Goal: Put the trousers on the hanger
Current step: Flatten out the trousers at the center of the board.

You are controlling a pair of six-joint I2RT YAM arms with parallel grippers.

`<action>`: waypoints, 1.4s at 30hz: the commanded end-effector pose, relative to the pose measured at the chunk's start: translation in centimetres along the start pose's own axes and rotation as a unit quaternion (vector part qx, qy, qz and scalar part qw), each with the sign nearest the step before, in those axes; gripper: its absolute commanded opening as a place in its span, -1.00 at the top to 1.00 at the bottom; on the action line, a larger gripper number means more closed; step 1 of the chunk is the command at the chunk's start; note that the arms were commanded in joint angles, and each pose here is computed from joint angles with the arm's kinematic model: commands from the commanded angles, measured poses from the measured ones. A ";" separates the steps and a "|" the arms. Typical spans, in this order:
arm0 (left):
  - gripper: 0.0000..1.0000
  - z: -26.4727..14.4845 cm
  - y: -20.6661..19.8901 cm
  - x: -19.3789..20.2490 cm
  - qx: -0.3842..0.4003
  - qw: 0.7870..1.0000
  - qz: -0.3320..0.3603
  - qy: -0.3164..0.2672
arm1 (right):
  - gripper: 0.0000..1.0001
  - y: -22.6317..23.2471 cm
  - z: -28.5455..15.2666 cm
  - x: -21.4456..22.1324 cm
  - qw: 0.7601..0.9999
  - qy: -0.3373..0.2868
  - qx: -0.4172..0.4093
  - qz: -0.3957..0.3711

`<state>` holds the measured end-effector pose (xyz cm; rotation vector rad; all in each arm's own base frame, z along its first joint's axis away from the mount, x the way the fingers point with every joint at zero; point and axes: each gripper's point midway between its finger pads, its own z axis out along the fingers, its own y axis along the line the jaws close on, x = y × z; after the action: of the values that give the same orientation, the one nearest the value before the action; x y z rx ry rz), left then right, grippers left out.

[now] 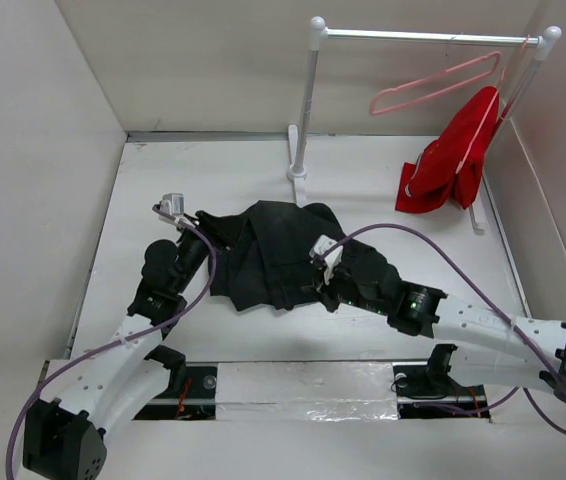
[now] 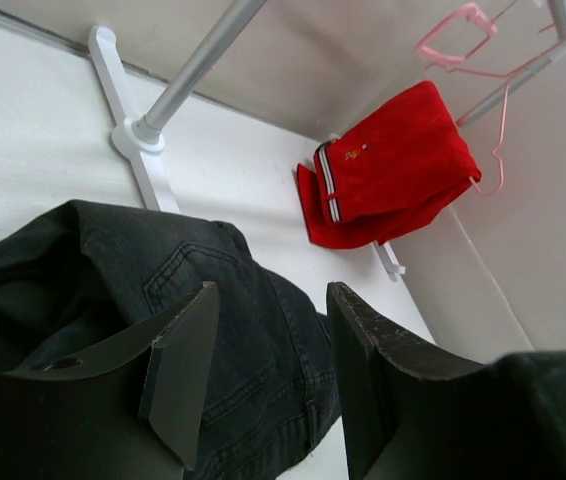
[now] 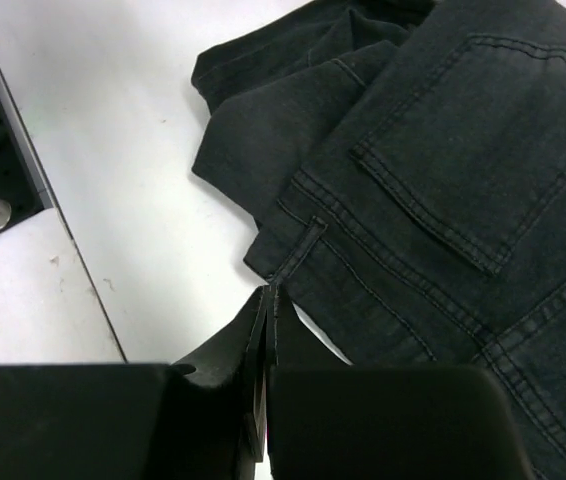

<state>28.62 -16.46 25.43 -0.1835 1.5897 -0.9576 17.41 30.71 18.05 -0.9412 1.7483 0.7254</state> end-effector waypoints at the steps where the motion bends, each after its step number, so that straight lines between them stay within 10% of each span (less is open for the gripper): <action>1: 0.12 -0.6 -0.7 -1.5 0.012 0.999 0.003 -0.038 | 1.00 0.2 0.3 -3.8 0.999 -0.044 0.017 -0.013; 4: 0.19 -0.6 -1.7 -1.5 0.032 0.999 0.006 -0.028 | 0.89 -0.1 0.5 -3.2 0.999 -0.035 0.038 -0.016; 7: 0.40 -0.4 -2.1 -0.9 0.044 0.999 0.006 -0.017 | 0.24 -0.4 1.2 -2.2 0.999 -0.020 0.047 -0.017; 11: 1.00 0.3 -1.2 1.6 0.036 0.999 -0.001 0.038 | -0.21 0.0 2.4 -0.9 0.999 -0.006 0.052 -0.013; 14: 1.00 0.0 0.6 3.6 0.010 0.998 -0.007 0.062 | -0.06 0.3 3.8 1.3 0.998 0.021 0.060 -0.013; 15: 1.00 -0.4 1.3 4.0 -0.002 0.998 -0.004 0.066 | 0.81 0.4 4.6 2.8 0.997 0.043 0.066 -0.011; 16: 1.00 -0.7 2.2 4.4 -0.020 0.997 0.001 0.070 | 1.00 0.4 5.1 3.4 0.996 0.054 0.068 -0.010; 21: 1.00 -3.4 5.7 8.2 -0.086 0.990 0.007 0.115 | 1.00 1.7 7.5 5.1 0.994 0.081 0.076 -0.015; 24: 1.00 -4.8 7.6 10.6 -0.132 0.980 0.012 0.149 | 0.11 1.6 8.8 6.6 0.990 0.103 0.092 -0.025; 27: 0.92 -5.7 9.2 11.9 -0.167 0.974 0.012 0.151 | -0.21 2.8 9.8 7.2 0.987 0.118 0.102 -0.047; 33: 0.22 -7.6 10.9 14.3 -0.205 0.961 0.002 0.188 | -0.21 2.2 10.6 7.6 0.980 0.121 0.148 -0.054; 42: 0.09 -8.7 11.2 15.8 -0.222 0.949 -0.028 0.223 | -0.01 -0.2 10.4 7.7 0.965 0.122 0.225 -0.063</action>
<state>21.38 -14.74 6.47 -0.3135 2.1841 -0.7027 19.39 36.57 5.05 -0.9626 1.9737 0.1500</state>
